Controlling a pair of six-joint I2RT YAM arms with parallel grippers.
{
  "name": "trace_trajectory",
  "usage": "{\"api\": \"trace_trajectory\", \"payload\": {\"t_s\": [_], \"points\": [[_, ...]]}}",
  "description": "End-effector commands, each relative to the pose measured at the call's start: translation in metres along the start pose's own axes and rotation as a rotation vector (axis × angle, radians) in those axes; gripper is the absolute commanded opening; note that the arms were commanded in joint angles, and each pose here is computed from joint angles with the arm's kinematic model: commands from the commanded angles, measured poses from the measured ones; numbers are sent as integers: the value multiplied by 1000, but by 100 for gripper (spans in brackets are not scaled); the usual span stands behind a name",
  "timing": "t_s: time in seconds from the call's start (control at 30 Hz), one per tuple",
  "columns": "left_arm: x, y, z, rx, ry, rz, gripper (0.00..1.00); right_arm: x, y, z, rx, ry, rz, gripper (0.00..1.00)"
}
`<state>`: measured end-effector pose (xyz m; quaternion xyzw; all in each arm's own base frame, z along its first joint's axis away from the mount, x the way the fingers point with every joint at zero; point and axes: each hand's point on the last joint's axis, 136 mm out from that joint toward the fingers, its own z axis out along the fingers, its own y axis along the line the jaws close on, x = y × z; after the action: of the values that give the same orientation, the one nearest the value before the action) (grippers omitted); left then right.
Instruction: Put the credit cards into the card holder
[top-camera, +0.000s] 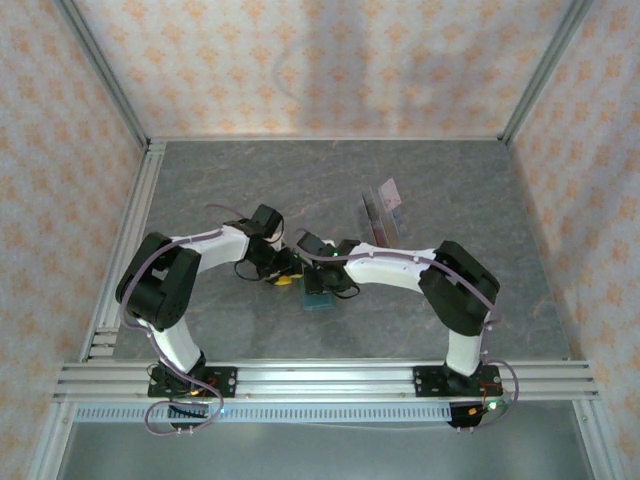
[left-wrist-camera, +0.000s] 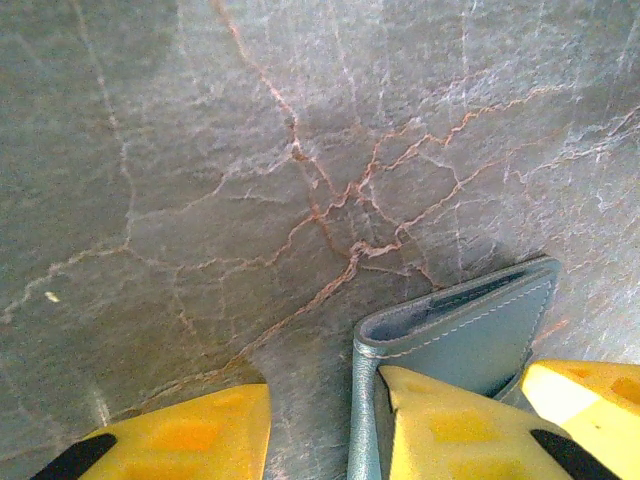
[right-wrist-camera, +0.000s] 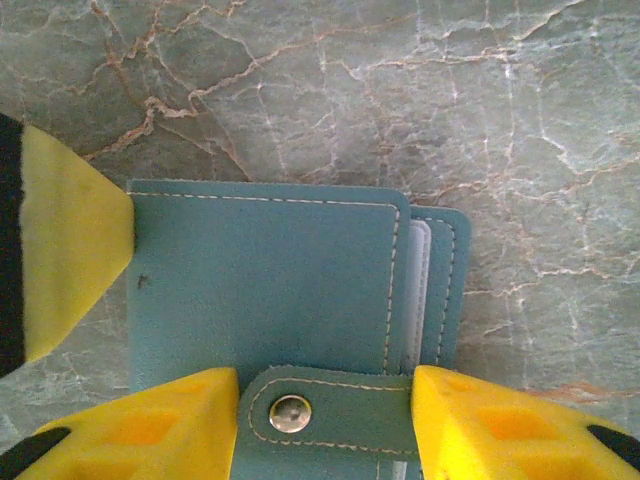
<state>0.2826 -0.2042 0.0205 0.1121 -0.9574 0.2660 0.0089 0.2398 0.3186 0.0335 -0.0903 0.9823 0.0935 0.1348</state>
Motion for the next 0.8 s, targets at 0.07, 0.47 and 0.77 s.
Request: {"api": "trace_trajectory", "payload": {"t_s": [0.07,0.47,0.77], "points": [[-1,7,13,-49,3,29,34,4,0,12,61,-5,-44,47],[3,22,18,-129,15,40,32,0,-4,0,131,-48,-109,17],[4,35,21,-195,20,46,29,6,-1,-11,97,-15,-117,0]]}}
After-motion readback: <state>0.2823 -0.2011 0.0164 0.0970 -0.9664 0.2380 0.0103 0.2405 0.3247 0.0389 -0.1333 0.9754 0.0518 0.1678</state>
